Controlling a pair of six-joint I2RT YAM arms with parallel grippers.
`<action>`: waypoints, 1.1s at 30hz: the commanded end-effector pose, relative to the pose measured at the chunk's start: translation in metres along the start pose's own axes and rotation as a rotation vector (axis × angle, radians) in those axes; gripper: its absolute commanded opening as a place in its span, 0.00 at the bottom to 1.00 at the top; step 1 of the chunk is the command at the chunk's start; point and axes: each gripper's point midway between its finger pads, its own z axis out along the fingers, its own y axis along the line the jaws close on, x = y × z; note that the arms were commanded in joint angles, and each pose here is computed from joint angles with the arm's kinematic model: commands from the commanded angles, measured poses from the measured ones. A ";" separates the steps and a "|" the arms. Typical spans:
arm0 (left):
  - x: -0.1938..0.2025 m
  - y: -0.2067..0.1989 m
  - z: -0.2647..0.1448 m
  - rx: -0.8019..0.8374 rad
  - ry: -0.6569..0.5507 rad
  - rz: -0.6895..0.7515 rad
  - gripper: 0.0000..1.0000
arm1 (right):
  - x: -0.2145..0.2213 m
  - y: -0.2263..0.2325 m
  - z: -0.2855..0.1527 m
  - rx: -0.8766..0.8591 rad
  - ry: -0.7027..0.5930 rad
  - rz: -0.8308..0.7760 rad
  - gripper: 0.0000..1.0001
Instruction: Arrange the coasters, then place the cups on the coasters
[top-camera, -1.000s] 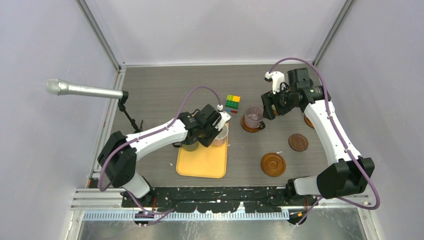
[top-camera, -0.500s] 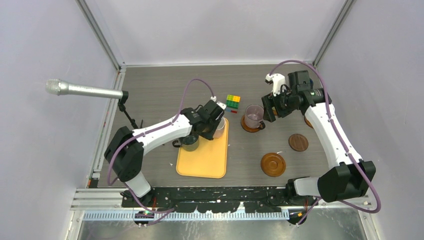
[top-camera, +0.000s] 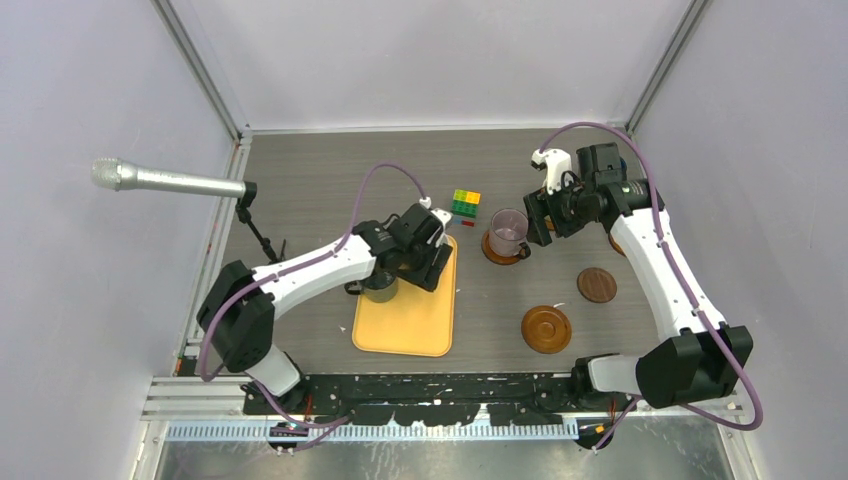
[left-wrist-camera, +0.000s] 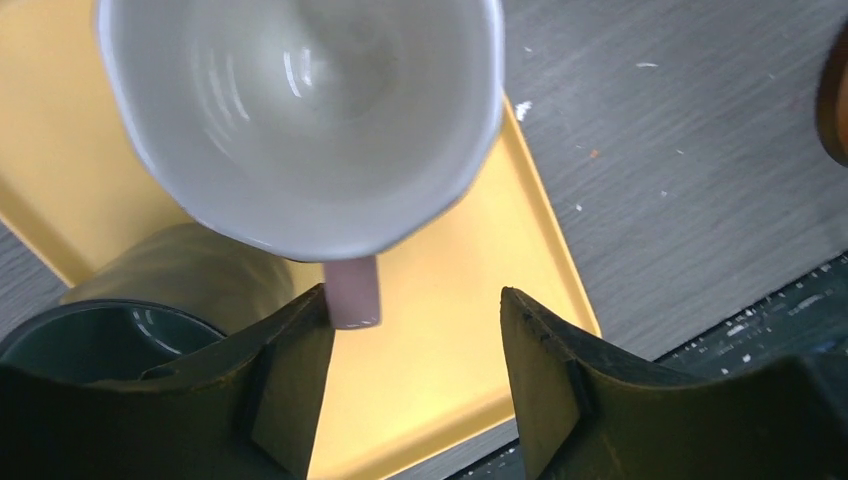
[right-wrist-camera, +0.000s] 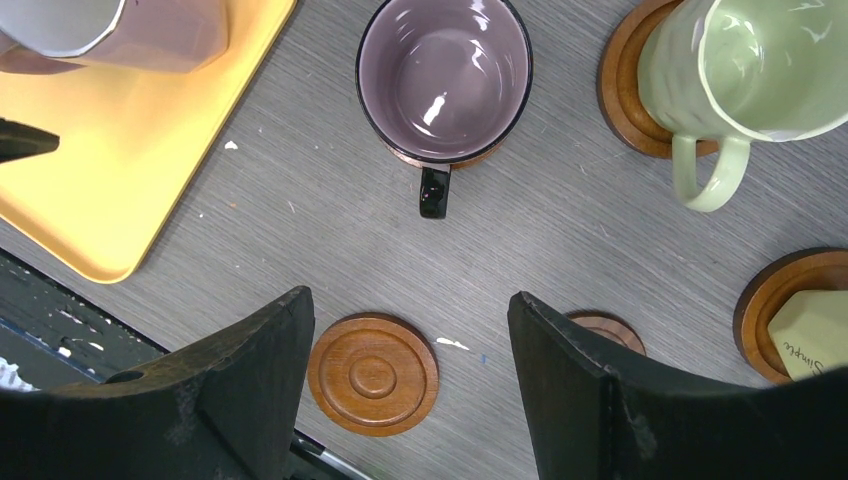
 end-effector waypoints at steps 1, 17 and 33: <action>-0.005 -0.031 -0.015 0.119 -0.048 0.023 0.63 | -0.008 0.001 -0.008 0.007 -0.046 -0.009 0.76; -0.040 -0.064 -0.024 0.232 -0.136 0.139 0.71 | -0.001 0.018 -0.002 -0.068 -0.046 0.079 0.76; -0.089 0.067 -0.141 0.027 -0.452 -0.149 1.00 | -0.001 0.150 0.048 -0.329 0.093 0.148 0.76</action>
